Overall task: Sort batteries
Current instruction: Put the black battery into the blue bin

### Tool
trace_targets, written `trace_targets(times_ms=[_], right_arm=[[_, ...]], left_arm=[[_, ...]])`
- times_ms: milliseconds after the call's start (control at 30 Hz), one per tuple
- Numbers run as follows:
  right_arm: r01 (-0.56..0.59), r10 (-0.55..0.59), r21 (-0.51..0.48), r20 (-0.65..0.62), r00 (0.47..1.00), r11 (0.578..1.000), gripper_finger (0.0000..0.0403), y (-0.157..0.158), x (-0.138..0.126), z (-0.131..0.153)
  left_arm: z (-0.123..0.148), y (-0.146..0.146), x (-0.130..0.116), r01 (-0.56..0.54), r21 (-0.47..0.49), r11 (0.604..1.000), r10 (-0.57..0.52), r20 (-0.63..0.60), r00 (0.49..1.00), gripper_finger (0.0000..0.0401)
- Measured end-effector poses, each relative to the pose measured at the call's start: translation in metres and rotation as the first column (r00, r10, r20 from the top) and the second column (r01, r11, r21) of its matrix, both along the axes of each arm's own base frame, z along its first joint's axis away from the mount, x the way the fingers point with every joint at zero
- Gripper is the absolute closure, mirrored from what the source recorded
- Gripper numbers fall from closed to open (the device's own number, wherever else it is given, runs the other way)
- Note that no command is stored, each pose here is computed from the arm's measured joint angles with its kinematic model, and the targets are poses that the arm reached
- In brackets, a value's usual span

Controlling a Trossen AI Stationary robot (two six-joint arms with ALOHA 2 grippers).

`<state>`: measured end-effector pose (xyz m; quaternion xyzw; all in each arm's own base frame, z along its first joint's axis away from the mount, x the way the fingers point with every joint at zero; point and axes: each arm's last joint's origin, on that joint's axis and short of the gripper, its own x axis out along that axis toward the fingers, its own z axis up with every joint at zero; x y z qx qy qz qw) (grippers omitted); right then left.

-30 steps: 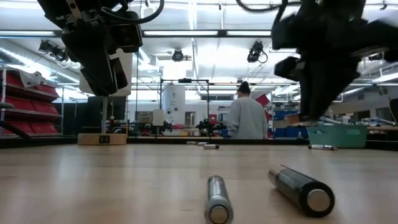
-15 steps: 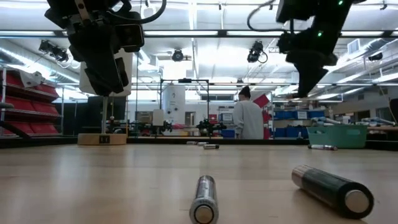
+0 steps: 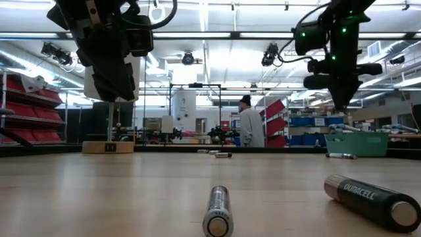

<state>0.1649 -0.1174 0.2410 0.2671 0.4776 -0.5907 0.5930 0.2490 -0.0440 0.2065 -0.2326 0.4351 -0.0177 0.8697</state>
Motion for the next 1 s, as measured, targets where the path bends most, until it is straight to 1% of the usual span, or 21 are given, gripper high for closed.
trace_targets(times_ms=[133, 233, 433, 600, 667, 700, 767, 833, 867, 1000], right_arm=[[0.121, -0.121, 0.006, 0.025, 0.992, 0.993, 0.0365, -0.014, -0.011, 0.000], [0.168, -0.168, 0.006, 0.026, 0.985, 0.986, 0.0353, -0.021, -0.017, 0.000], [0.224, -0.224, 0.000, 0.023, 0.974, 0.975, 0.0306, -0.029, -0.025, 0.000], [0.225, -0.226, 0.023, 0.030, 0.974, 0.974, 0.0274, -0.031, -0.027, 0.000], [0.188, -0.190, 0.048, 0.046, 0.981, 0.981, 0.0265, -0.032, -0.025, -0.001], [0.142, -0.146, 0.070, 0.057, 0.988, 0.987, 0.0262, -0.031, -0.023, -0.001], [0.002, -0.015, 0.118, 0.115, 0.993, 0.993, 0.0259, -0.030, -0.015, -0.001], [-0.114, 0.084, 0.152, 0.191, 0.978, 0.982, 0.0260, -0.025, -0.005, 0.000], [-0.155, 0.115, 0.160, 0.230, 0.966, 0.975, 0.0261, -0.023, 0.000, 0.000], [-0.258, 0.183, 0.172, 0.363, 0.914, 0.951, 0.0268, -0.006, 0.022, 0.002]], left_arm=[[0.000, 0.001, 0.000, -0.028, 0.014, 1.000, 0.028, 0.001, 1.000, 0.0307], [0.000, 0.001, 0.000, -0.034, 0.010, 0.999, 0.034, 0.000, 0.999, 0.0307], [0.000, 0.001, 0.000, -0.057, 0.012, 0.998, 0.057, -0.002, 0.998, 0.0307], [0.000, 0.002, 0.000, -0.068, 0.012, 0.998, 0.068, -0.004, 0.998, 0.0307], [-0.001, 0.002, 0.000, -0.067, 0.013, 0.998, 0.067, -0.011, 0.998, 0.0307], [-0.001, 0.002, 0.000, -0.065, 0.016, 0.998, 0.065, -0.013, 0.998, 0.0307], [-0.001, 0.002, 0.000, -0.057, 0.022, 0.998, 0.057, -0.011, 0.998, 0.0307], [-0.001, 0.002, 0.000, -0.049, 0.028, 0.998, 0.050, -0.008, 0.999, 0.0307], [-0.001, 0.002, 0.000, -0.047, 0.030, 0.998, 0.048, -0.008, 0.999, 0.0307], [-0.001, 0.002, 0.000, -0.042, 0.034, 0.999, 0.043, -0.007, 0.999, 0.0307]])
